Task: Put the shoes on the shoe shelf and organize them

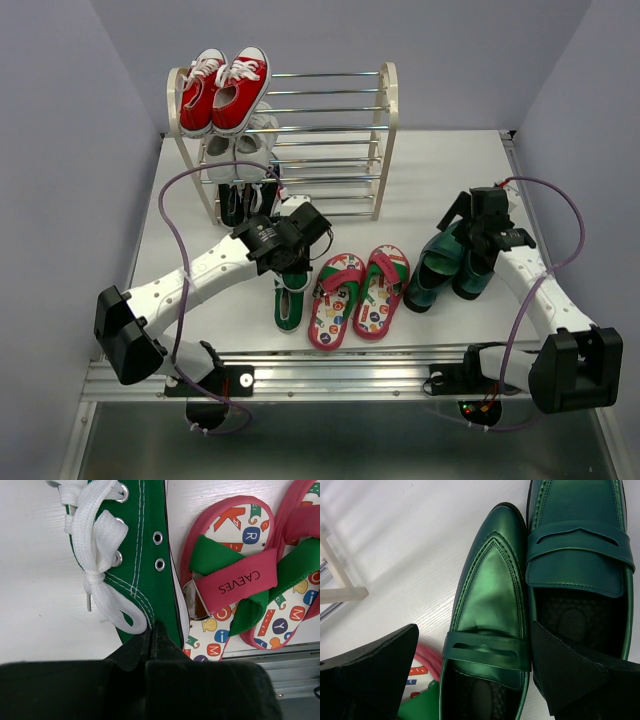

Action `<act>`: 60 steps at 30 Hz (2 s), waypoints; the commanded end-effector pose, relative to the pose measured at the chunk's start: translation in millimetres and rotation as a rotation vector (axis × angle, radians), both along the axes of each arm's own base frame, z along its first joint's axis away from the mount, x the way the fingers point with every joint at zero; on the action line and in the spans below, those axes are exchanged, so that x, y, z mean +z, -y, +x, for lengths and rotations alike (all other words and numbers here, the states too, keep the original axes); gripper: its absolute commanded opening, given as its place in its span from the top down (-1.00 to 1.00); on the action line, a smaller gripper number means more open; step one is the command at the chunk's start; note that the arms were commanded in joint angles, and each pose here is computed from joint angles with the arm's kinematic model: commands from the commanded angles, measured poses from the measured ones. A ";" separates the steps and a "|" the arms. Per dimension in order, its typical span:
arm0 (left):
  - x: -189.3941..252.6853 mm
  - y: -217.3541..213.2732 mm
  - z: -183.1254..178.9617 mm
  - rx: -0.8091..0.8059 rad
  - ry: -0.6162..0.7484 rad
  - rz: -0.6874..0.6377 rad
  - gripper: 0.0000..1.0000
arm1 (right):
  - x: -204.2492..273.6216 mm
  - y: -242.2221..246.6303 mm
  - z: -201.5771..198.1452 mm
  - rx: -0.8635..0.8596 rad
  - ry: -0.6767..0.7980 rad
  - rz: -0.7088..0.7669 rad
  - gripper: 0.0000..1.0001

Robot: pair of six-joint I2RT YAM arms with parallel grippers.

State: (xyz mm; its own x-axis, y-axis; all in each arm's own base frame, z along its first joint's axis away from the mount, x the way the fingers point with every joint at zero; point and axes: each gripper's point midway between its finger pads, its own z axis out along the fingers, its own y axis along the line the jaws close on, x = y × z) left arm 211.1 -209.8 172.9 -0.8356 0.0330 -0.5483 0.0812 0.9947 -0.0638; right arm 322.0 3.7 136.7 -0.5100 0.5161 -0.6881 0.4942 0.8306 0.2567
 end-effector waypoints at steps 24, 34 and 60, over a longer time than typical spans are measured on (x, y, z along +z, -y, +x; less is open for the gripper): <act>23.8 37.3 119.4 -0.006 0.313 0.058 1.00 | 2.5 -4.2 8.4 0.032 0.020 0.006 -1.00; 26.5 42.5 150.8 -0.064 0.367 0.089 1.00 | 4.9 -7.7 9.0 0.047 0.025 0.019 -1.00; 18.6 22.3 216.9 -0.027 0.436 0.171 1.00 | 3.5 -5.8 11.5 0.043 0.021 0.007 -1.00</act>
State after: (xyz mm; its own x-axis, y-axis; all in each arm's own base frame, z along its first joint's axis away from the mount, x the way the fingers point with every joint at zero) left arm 389.2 -226.7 137.5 -0.6614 0.2443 -0.7091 0.1513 0.9695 0.1929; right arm 322.3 10.5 128.3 -0.5518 0.5044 -0.6641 0.4677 0.8465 0.2543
